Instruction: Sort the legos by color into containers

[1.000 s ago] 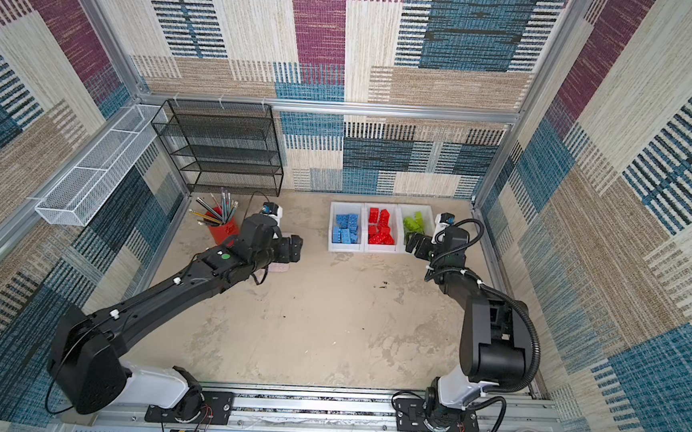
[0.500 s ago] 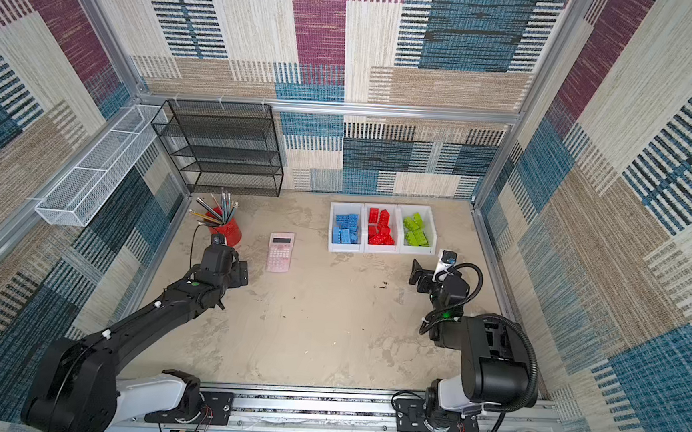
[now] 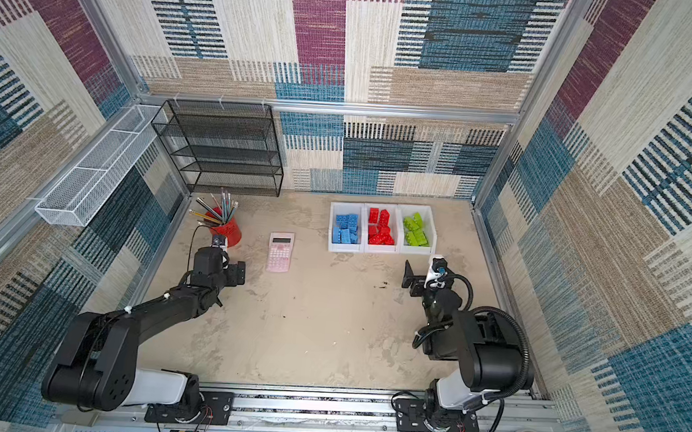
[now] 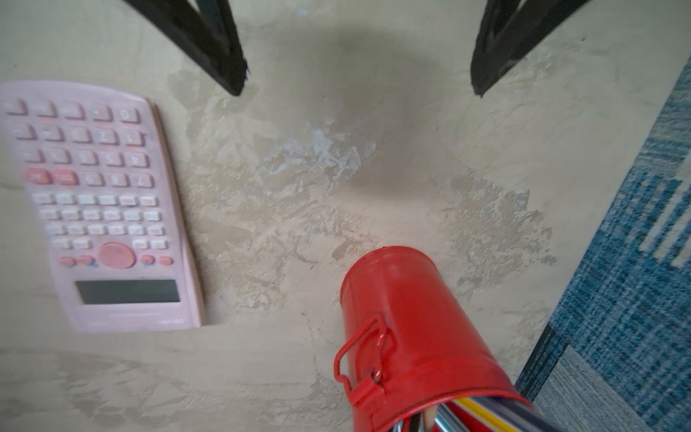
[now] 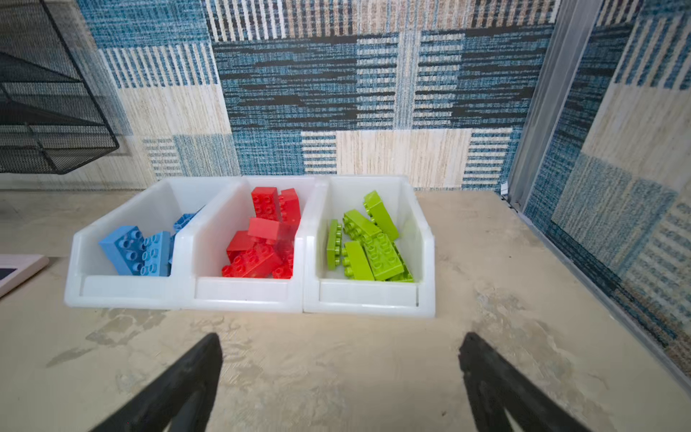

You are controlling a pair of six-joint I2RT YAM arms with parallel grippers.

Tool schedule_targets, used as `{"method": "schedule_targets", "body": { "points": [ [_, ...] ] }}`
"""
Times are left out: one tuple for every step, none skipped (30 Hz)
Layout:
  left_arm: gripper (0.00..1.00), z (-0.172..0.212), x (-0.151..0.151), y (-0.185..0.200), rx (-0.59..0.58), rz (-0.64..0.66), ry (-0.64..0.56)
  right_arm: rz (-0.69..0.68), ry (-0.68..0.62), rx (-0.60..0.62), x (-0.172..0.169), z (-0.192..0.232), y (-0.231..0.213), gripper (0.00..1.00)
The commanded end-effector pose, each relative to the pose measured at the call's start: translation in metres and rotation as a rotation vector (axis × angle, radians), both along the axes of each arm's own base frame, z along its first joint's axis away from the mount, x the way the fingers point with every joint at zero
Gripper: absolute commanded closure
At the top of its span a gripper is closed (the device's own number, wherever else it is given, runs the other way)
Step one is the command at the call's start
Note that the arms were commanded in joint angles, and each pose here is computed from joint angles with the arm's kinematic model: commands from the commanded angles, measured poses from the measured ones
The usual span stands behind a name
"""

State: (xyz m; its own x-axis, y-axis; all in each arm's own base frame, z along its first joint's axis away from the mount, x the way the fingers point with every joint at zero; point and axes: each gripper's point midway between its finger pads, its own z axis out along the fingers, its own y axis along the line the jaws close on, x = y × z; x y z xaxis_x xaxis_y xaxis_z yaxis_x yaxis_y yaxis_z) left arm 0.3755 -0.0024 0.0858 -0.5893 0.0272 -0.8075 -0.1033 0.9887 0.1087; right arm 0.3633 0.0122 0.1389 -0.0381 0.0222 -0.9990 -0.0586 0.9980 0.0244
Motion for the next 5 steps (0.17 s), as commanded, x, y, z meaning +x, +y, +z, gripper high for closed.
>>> {"method": "schedule_targets", "body": {
  "points": [
    [0.06, 0.0208, 0.0193, -0.0124, -0.052, -0.053, -0.134, -0.076, -0.065, -0.019, 0.0003, 0.0155, -0.0124, 0.00],
    [0.06, 0.0197, 0.0191, -0.0121, -0.054, -0.050, -0.137, -0.079, -0.049, -0.021, 0.0037, 0.0132, -0.0128, 0.00],
    [0.06, 0.0193, 0.0191, -0.0113, -0.056, -0.047, -0.136, -0.085, -0.048, -0.020, 0.0057, 0.0136, -0.0139, 0.00],
    [0.06, 0.0197, 0.0193, -0.0118, -0.057, -0.051, -0.136, -0.087, -0.047, -0.020, 0.0048, 0.0133, -0.0142, 0.00],
    [0.06, 0.0196, 0.0192, -0.0131, -0.058, -0.059, -0.137, -0.091, -0.053, -0.017, 0.0041, 0.0143, -0.0149, 0.00]
  ]
}}
